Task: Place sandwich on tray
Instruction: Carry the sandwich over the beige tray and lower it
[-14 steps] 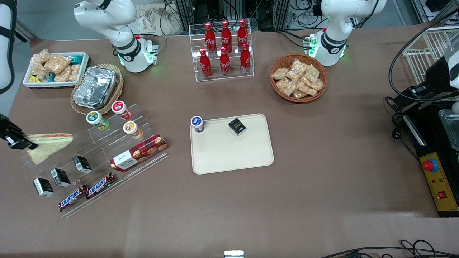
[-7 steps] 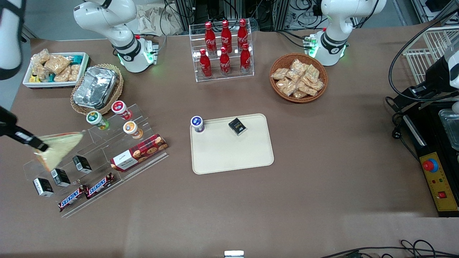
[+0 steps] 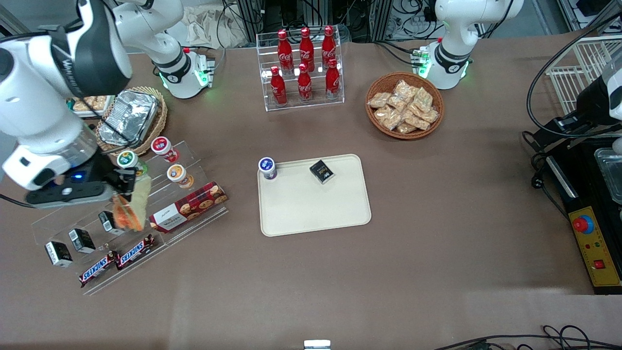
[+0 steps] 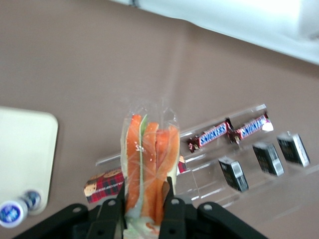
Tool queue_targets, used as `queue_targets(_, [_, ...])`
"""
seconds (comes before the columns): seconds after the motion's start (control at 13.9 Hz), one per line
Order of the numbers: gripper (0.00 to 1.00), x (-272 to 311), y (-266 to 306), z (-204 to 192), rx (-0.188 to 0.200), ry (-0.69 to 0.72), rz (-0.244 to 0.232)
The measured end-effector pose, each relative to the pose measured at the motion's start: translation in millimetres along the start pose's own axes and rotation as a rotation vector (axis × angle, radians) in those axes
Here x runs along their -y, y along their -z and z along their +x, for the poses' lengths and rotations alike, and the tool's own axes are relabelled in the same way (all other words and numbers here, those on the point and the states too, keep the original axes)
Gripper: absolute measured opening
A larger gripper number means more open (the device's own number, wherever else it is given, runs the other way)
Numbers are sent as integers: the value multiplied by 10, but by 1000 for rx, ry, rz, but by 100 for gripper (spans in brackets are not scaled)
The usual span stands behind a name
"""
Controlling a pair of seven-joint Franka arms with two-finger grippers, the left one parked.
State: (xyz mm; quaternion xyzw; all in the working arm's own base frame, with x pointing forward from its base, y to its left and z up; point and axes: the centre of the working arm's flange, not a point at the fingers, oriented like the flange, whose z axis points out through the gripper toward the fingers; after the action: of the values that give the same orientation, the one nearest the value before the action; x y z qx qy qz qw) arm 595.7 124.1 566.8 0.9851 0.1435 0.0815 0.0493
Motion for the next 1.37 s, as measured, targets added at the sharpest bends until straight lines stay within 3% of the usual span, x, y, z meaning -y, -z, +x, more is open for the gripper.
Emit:
queue_targets(0.29, [28, 865, -210, 194, -13, 256, -32])
queue_targets(0.79, [28, 2271, -855, 338, -70, 612, -81])
queue_targets(1.37, [28, 3588, -1537, 52, -87, 854, -97])
